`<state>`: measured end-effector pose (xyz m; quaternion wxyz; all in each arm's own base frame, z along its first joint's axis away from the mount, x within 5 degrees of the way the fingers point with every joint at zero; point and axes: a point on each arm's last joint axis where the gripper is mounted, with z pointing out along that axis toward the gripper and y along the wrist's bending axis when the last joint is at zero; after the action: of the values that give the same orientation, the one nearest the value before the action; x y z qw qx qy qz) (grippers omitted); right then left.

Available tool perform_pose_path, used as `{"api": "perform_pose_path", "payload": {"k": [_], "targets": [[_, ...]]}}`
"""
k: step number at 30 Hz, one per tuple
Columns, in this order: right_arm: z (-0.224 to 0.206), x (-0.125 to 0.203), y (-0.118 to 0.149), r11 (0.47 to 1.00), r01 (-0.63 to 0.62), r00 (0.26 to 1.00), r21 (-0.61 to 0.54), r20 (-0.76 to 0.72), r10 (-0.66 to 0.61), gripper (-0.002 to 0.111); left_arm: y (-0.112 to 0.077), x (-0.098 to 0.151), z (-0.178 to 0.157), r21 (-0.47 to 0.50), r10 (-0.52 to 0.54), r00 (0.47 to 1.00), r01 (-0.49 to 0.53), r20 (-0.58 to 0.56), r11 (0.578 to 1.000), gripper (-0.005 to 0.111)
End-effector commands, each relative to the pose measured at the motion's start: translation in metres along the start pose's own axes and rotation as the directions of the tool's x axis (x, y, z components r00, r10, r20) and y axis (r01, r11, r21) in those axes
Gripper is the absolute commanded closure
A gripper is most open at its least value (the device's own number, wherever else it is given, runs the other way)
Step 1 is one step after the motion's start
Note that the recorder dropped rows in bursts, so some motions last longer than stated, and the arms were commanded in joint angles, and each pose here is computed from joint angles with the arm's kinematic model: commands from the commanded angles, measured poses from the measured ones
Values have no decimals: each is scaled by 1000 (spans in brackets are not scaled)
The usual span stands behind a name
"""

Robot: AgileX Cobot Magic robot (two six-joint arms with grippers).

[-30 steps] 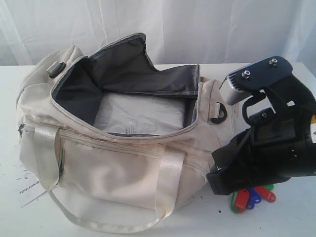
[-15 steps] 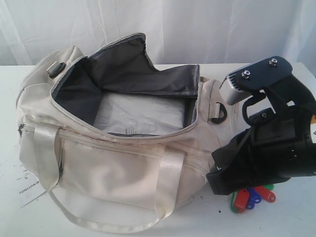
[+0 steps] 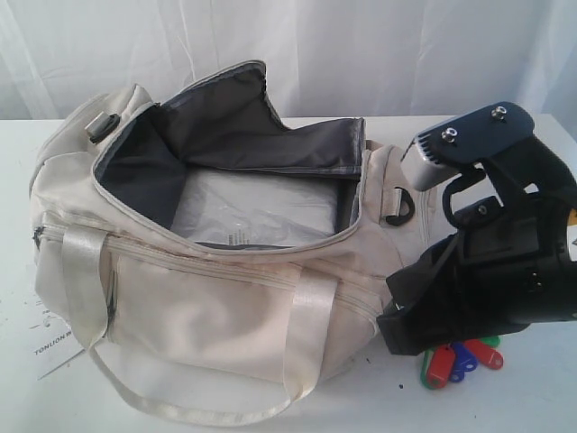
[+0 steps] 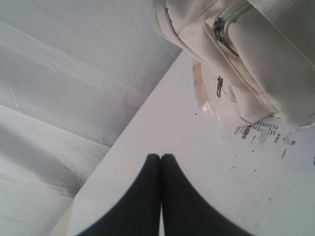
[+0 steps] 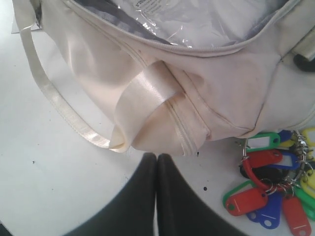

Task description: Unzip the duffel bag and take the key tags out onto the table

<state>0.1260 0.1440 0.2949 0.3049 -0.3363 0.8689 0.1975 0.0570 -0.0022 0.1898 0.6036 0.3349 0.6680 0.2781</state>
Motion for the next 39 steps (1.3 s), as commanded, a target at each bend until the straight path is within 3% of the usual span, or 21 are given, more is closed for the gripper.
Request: {"api": "perform_pose_path", "payload": {"k": [1,3,5,6,10,15,39], "targets": [[-1,0,-1,1000,12,1000,3,13,-12,108,-1,1,0,-11,-8,1000,8,3,1000,107],[-1,0,-1,1000,12,1000,3,13,-12,108,-9,7,0,80,-24,998,29,-63,996,107],[-1,0,-1,1000,12,1000,3,13,-12,108,-24,15,-4,208,-165,966,206,-198,956,107],[-1,0,-1,1000,12,1000,3,13,-12,108,-27,17,-5,215,-251,935,307,-252,927,107],[-1,0,-1,1000,12,1000,3,13,-12,108,-28,18,-6,136,-515,795,577,-322,806,107],[-1,0,-1,1000,12,1000,3,13,-12,108,-28,18,-6,48,-705,619,762,-346,646,107],[-1,0,-1,1000,12,1000,3,13,-12,108,-28,18,-6,46,-708,616,765,-344,643,107]]}}
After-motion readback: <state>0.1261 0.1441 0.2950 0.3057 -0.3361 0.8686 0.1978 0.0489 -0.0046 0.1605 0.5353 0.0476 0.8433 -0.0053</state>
